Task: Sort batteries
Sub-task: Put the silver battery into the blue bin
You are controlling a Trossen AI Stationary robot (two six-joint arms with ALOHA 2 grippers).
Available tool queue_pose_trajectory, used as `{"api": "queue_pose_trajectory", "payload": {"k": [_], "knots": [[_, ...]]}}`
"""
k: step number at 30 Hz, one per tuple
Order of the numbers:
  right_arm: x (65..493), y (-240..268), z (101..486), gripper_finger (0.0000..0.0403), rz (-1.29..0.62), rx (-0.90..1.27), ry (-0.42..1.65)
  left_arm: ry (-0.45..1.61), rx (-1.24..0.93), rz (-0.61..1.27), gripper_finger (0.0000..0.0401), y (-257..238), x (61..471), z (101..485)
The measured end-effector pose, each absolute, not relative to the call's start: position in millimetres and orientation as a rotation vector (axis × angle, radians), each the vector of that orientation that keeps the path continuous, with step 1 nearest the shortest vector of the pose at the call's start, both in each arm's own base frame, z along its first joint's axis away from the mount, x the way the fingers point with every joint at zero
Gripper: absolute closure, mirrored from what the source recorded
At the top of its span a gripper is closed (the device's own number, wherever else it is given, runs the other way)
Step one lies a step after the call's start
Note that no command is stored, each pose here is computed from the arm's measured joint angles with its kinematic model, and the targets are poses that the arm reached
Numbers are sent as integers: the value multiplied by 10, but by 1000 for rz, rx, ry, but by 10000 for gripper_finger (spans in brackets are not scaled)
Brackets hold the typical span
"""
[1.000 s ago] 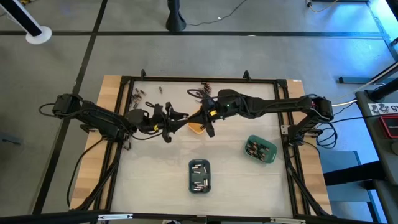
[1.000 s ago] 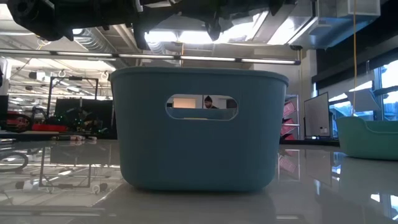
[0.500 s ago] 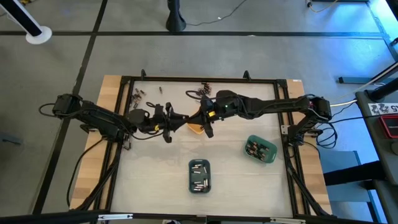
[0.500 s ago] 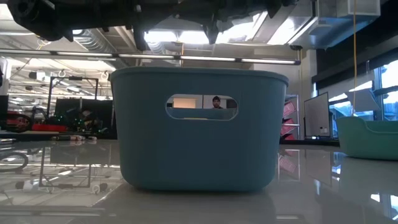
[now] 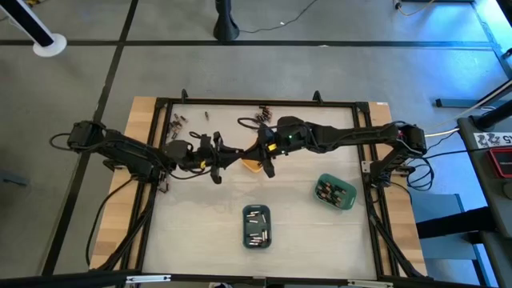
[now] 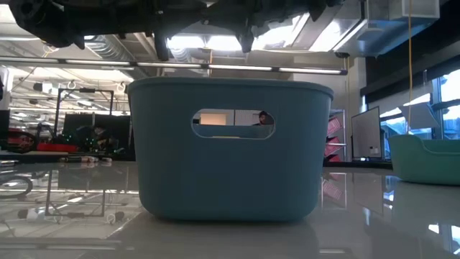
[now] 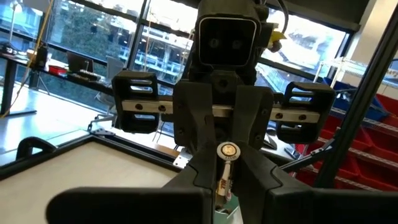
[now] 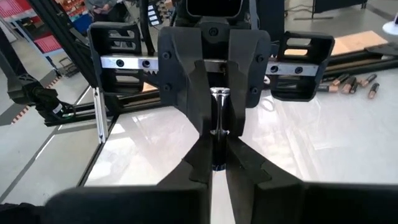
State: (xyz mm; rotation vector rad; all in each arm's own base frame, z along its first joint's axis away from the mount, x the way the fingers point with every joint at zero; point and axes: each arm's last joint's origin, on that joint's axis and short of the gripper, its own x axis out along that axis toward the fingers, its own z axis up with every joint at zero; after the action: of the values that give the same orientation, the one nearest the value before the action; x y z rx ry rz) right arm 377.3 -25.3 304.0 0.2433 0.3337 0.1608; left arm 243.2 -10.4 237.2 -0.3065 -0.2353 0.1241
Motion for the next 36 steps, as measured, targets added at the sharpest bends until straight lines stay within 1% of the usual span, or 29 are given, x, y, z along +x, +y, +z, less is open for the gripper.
{"api": "queue_pose_trajectory", "payload": {"k": [2, 5, 8, 11, 13, 18, 21, 23, 27, 32, 36], "knots": [[3740, -266, 3063, 348, 163, 224, 344, -242, -304, 127, 377, -101, 2412, 2398], [3636, -329, 3118, 301, 153, 196, 371, -252, -299, 140, 377, -93, 2349, 2475], [3466, -423, 3232, 259, 123, 182, 401, -195, -306, 163, 377, -88, 2294, 2475], [3276, -522, 3305, 232, 55, 199, 469, -158, -345, 158, 377, -114, 2259, 2547], [3165, -558, 3302, 222, 0, 208, 538, -56, -353, 144, 377, -188, 2300, 2554], [3014, -562, 3241, 219, -167, 178, 681, 246, -347, 98, 377, -479, 2530, 2542], [2978, -569, 3187, 223, -219, 190, 741, 417, -317, 80, 377, -673, 2713, 2426], [2983, -578, 3176, 223, -247, 187, 745, 496, -315, 41, 377, -809, 2838, 2347], [2987, -585, 3174, 223, -279, 204, 740, 580, -331, -48, 377, -1088, 3086, 2191], [2963, -552, 3143, 223, -296, 256, 777, 645, -319, -75, 377, -1362, 3342, 1989], [2914, -431, 3085, 223, -311, 251, 868, 690, -334, -71, 377, -1510, 3488, 1846]]}}
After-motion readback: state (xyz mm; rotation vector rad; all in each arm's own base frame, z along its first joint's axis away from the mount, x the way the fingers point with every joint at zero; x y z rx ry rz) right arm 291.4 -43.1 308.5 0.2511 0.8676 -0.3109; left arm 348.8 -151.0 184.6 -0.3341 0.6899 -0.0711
